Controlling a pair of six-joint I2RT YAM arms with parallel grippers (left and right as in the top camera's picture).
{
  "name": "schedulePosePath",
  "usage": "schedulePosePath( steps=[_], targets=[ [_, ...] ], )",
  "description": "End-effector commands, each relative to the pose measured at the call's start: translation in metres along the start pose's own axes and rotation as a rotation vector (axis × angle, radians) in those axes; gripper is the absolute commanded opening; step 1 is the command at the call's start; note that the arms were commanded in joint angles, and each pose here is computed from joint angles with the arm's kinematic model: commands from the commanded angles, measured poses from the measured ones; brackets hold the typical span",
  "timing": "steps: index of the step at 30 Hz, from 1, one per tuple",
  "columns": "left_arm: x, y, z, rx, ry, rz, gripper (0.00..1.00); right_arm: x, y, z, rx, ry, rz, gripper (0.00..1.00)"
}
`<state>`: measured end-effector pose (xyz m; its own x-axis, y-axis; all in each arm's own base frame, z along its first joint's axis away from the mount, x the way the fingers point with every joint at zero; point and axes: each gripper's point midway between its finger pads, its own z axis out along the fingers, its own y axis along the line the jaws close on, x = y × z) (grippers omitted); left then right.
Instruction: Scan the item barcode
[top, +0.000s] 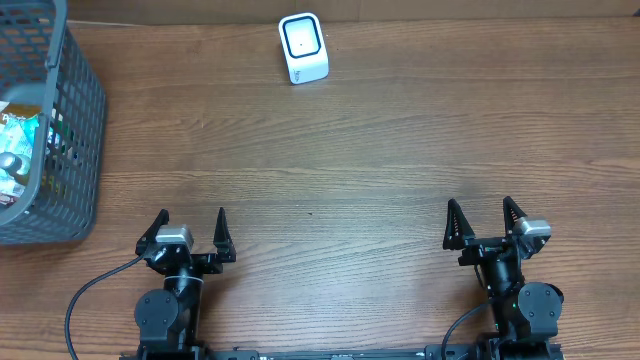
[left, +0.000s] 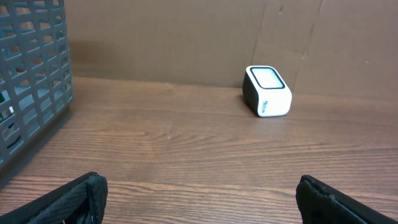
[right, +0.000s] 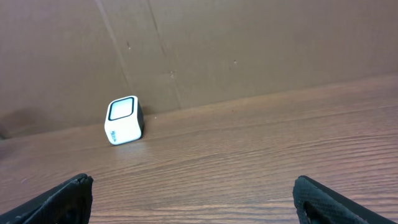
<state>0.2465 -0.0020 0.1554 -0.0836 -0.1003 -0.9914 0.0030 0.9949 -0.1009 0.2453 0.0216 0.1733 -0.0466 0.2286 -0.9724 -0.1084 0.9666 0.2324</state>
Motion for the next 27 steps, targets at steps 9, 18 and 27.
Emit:
schedulePosePath(
  steps=[9,18,27],
  targets=[
    [0.000,0.000,0.000,-0.001,-0.007,0.008,1.00,0.002,0.002,0.000,-0.010,-0.001,-0.004,1.00],
    [-0.007,-0.008,-0.001,0.042,-0.030,0.009,1.00,0.002,0.002,0.000,-0.010,-0.001,-0.004,1.00],
    [-0.131,-0.046,-0.042,0.218,-0.348,0.045,1.00,0.002,0.002,0.000,-0.010,-0.001,-0.004,1.00]
  ],
)
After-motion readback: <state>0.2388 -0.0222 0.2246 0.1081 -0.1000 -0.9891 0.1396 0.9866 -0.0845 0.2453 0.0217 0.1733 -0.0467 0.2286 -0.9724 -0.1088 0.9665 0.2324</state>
